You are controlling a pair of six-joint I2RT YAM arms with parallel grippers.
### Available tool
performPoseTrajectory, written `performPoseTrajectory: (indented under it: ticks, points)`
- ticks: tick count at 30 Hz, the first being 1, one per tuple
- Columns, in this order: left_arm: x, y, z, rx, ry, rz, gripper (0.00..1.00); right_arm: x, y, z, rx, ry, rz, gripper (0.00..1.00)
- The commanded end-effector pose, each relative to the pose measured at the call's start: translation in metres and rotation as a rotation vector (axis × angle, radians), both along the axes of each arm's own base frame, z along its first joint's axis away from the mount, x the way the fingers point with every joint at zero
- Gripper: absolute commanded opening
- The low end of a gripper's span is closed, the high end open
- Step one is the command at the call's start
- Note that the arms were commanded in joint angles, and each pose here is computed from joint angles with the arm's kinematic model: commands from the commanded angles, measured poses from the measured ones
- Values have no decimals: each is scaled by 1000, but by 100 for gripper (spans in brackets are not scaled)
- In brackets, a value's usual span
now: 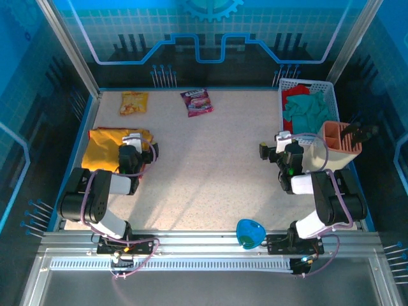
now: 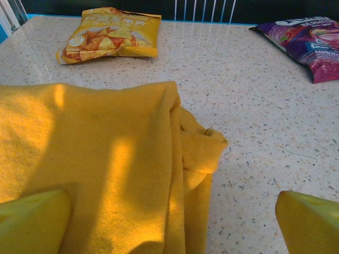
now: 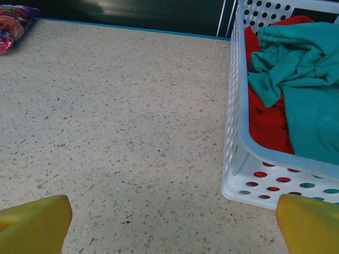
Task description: Fold and stack the t-shirts
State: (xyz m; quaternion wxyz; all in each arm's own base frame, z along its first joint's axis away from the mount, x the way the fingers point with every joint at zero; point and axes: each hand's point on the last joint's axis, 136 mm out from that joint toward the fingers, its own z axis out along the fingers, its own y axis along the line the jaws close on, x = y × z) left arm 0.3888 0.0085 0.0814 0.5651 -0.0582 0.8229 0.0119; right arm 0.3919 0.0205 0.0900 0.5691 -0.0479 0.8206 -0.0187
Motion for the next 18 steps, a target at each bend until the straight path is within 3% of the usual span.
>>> performPoseTrajectory:
  ticks: [1, 4, 18]
  points:
    - [7, 4, 14, -19, -52, 22, 99, 7, 2, 8, 16, -27, 7, 100]
    - [7, 4, 14, -19, -52, 22, 99, 7, 14, 8, 24, -15, 83, 100]
    - [7, 4, 14, -17, -53, 23, 99, 7, 11, 8, 36, -17, 75, 100]
